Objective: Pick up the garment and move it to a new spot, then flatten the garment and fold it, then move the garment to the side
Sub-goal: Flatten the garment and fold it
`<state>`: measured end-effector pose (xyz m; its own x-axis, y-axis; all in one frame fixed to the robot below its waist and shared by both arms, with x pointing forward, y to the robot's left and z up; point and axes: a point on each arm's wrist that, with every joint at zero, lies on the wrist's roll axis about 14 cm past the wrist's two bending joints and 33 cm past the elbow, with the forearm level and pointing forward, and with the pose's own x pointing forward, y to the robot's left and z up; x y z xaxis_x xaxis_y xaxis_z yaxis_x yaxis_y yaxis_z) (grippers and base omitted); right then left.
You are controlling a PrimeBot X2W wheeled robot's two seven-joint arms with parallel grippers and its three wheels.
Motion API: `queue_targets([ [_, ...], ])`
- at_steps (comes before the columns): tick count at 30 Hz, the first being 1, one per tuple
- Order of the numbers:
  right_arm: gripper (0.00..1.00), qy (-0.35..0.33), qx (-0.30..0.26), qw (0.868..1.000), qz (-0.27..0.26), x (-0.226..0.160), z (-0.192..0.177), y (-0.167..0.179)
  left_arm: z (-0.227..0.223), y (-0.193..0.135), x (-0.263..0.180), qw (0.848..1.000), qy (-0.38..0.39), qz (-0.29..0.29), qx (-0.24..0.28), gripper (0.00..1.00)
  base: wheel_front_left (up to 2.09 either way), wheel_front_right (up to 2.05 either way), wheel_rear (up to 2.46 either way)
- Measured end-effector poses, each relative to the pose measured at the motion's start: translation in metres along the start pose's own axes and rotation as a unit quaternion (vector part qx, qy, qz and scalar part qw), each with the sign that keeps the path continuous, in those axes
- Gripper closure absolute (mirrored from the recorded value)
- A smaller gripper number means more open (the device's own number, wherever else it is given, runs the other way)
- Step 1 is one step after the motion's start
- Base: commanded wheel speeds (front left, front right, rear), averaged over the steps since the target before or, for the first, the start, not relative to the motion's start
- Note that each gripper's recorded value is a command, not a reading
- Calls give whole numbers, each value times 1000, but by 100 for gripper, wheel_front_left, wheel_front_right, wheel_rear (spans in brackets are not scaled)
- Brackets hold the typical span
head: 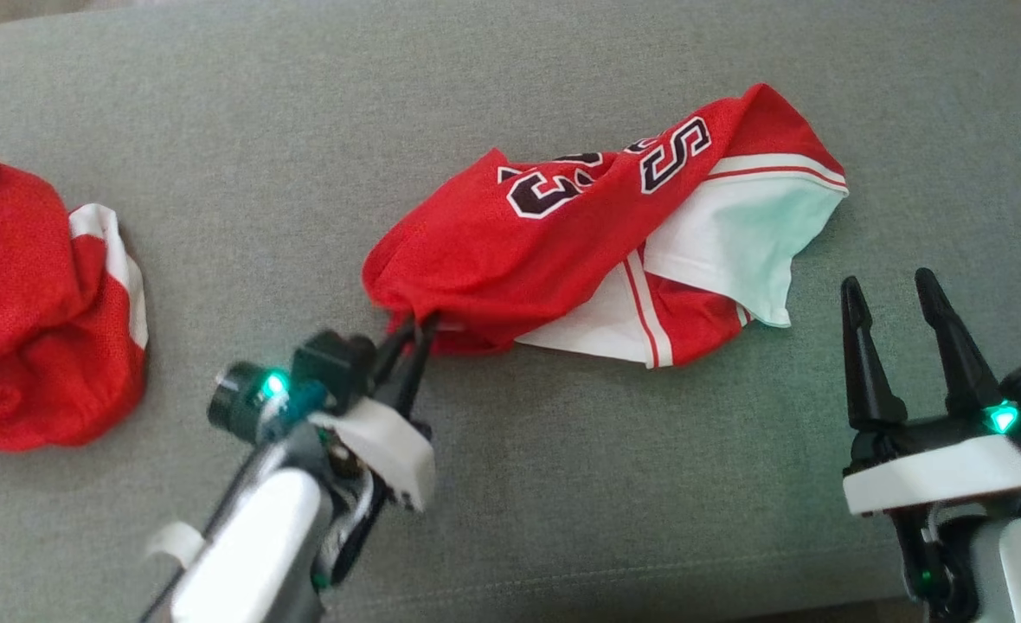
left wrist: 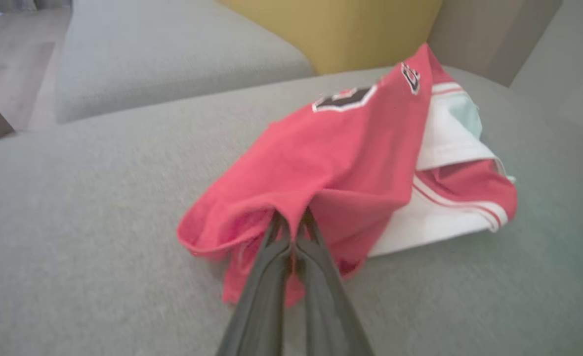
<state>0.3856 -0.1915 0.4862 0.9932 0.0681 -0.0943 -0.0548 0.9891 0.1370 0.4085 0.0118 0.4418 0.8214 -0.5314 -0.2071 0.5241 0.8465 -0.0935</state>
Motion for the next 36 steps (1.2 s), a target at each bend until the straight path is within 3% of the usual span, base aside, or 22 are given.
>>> queue_targets([
  [8,0,2,6,1000,-3,4,1,-2,33,31,28,999,-37,29,-20,100,0,0,0],
  [18,0,27,12,999,-25,1,-14,-15,-2,74,69,993,18,78,-83,100,0,0,0],
  [19,0,28,13,999,-26,1,-15,-16,-5,75,72,993,21,79,-85,73,0,0,0],
  [20,0,28,13,999,-26,2,-15,-16,-8,75,74,993,23,80,-88,10,0,0,0],
  [21,0,27,13,999,-27,3,-14,-17,-10,76,75,992,25,81,-91,0,0,0,0],
  [29,0,9,3,1000,-16,8,-4,-11,1,88,64,988,-25,124,-94,0,0,0,0],
  [36,0,-18,-14,1000,2,11,14,0,51,91,22,979,-120,163,-21,0,0,0,0],
])
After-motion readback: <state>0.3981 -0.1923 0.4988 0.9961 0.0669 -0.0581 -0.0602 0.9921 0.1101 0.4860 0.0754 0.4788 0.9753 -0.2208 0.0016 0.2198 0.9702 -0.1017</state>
